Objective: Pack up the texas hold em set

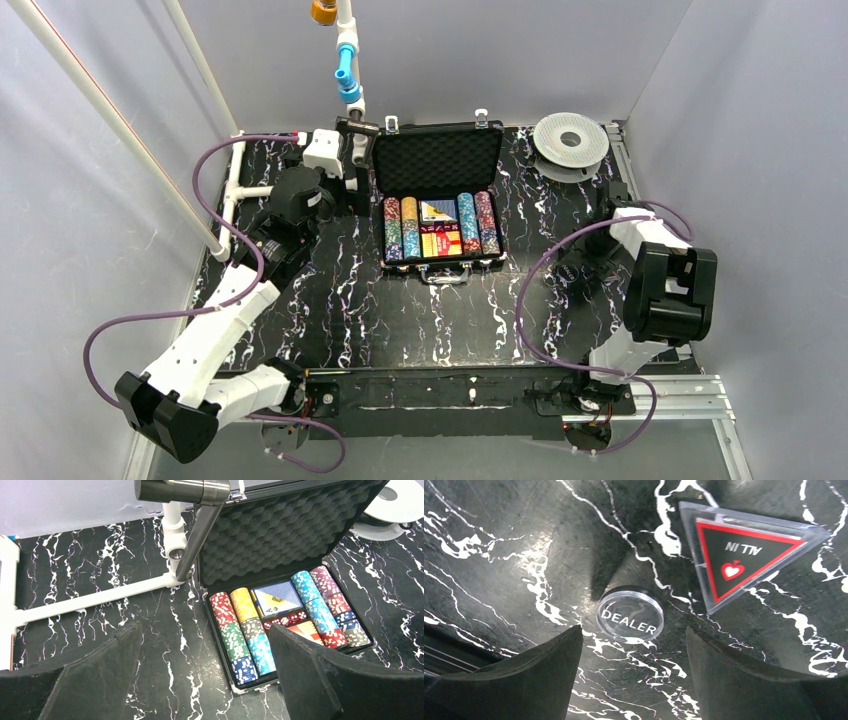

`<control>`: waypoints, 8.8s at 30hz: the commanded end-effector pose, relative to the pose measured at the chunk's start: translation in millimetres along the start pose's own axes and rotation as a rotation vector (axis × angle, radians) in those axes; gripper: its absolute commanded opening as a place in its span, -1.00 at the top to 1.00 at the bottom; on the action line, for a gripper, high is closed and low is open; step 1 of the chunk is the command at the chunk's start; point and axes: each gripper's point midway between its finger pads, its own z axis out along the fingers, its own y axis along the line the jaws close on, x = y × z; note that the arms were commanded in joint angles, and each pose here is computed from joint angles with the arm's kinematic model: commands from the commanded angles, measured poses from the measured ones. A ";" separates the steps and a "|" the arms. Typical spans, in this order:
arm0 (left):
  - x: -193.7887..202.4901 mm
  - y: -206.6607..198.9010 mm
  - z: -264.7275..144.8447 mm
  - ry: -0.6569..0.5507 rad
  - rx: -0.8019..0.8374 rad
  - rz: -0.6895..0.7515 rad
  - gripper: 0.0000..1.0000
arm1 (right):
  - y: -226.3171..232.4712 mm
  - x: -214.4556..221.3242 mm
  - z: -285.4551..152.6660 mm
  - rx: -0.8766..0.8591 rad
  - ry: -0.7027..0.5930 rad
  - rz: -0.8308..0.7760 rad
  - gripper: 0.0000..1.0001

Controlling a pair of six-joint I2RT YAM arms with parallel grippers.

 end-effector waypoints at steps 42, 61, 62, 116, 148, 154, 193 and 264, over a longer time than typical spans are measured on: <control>-3.9 0.2 -3.1 -0.017 0.001 0.008 -0.99 | 20.4 22.1 18.0 0.048 0.061 -0.223 -0.36; -3.1 -1.4 -2.3 -0.014 0.009 0.008 -0.99 | 24.3 10.4 -15.9 0.029 -0.100 -0.297 0.97; -3.2 -1.9 -2.3 -0.014 0.011 0.008 -0.99 | 27.5 9.6 -20.8 0.020 -0.113 -0.306 0.97; -4.2 7.2 -4.2 -0.029 -0.036 0.007 -0.99 | 331.7 116.4 -42.6 -0.195 -0.367 -0.820 0.92; -2.5 5.4 -1.7 -0.020 -0.028 0.010 -0.99 | 337.0 118.0 -46.2 -0.183 -0.381 -0.859 -0.39; -2.6 4.9 -1.5 -0.020 -0.027 0.011 -0.99 | 337.9 114.9 -59.5 -0.192 -0.393 -0.865 -0.60; -5.9 3.0 -6.5 -0.033 -0.010 -0.001 -0.99 | -34.2 -59.1 -80.4 -0.149 -0.364 0.179 -0.70; -10.1 3.4 -10.4 -0.046 -0.007 -0.005 -0.99 | 2.9 37.4 -8.2 0.146 -0.059 -0.321 -0.75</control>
